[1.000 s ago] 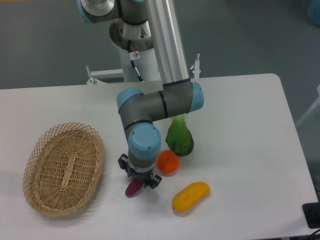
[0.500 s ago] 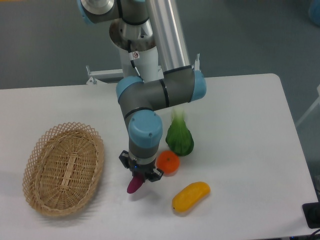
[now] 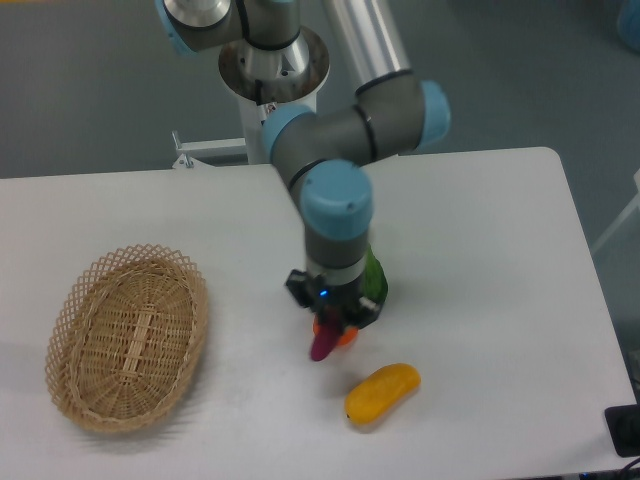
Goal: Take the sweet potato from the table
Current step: 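Lift the held sweet potato up and away from the table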
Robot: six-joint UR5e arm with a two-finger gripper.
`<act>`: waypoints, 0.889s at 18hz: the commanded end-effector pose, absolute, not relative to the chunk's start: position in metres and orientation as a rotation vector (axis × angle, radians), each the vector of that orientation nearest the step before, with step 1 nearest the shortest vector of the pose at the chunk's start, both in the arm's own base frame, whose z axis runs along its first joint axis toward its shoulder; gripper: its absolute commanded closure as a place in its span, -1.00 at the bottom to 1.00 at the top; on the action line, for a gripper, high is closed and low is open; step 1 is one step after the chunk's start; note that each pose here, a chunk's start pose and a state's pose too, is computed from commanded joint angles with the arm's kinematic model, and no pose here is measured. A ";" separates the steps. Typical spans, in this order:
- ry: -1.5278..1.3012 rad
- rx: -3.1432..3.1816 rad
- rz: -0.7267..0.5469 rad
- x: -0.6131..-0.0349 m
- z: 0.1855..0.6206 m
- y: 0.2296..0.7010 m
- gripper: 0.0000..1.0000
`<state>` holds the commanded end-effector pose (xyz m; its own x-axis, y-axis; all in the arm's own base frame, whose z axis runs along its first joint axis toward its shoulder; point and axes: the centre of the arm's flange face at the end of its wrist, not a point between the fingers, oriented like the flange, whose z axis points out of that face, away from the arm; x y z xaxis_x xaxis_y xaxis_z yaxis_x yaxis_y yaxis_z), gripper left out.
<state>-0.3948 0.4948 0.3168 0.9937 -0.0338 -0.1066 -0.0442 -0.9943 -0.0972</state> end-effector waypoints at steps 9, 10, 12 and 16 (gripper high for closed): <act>0.304 -3.009 0.226 -0.464 0.339 0.426 1.00; 0.336 -3.006 0.239 -0.472 0.342 0.421 1.00; 0.413 -3.009 0.219 -0.477 0.350 0.418 1.00; 0.462 -3.025 0.184 -0.487 0.349 0.412 1.00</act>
